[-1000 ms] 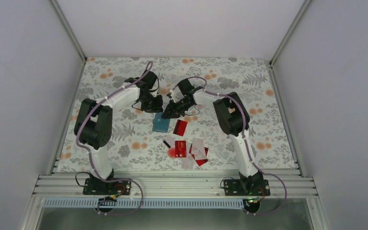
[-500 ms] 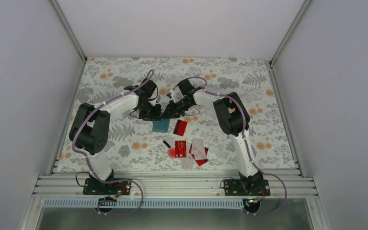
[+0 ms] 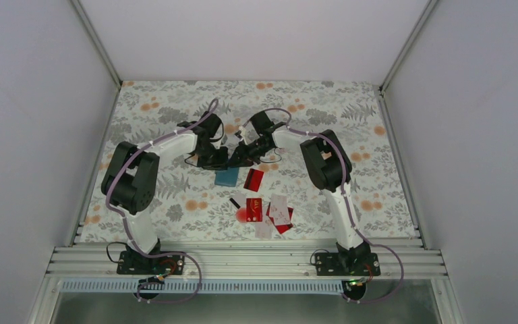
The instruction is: Put the credit cards into the card holder
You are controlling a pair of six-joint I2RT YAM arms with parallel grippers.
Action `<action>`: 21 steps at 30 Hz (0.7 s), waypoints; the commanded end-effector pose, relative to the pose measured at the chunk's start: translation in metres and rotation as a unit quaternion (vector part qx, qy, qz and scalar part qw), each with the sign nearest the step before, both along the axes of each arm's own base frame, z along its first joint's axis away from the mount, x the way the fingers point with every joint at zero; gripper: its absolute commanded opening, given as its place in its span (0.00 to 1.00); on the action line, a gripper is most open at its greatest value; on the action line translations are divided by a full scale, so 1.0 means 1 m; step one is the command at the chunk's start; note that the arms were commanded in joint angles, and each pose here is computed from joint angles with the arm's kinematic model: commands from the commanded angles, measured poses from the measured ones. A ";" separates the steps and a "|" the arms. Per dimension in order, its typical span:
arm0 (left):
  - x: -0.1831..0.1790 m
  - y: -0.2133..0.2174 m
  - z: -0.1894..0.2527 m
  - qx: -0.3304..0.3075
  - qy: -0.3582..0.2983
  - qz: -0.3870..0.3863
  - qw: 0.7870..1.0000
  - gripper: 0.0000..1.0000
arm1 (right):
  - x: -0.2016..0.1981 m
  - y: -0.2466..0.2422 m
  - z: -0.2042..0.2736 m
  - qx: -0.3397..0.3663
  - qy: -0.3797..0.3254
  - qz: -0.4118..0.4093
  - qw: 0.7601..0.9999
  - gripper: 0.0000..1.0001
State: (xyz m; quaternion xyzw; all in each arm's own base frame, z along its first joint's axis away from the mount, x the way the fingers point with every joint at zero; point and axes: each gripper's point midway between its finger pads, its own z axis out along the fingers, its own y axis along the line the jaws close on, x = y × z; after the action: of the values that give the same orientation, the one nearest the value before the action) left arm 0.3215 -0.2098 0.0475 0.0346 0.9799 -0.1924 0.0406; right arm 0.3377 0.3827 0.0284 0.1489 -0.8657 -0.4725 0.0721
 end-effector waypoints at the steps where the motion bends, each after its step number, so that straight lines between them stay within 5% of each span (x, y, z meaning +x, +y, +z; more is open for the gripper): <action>1: 0.006 -0.003 0.001 0.003 -0.008 -0.005 1.000 0.15 | -0.009 -0.028 -0.079 -0.127 -0.002 -0.019 0.992 0.13; 21: 0.004 -0.001 -0.018 0.018 -0.012 -0.010 1.000 0.15 | -0.011 -0.030 -0.083 -0.131 0.004 -0.022 0.991 0.13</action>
State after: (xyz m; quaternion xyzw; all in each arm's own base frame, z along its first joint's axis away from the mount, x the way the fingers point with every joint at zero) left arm 0.3249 -0.2082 0.0420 0.0380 0.9826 -0.1744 0.0517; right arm 0.3374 0.3824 0.0280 0.1494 -0.8648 -0.4740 0.0713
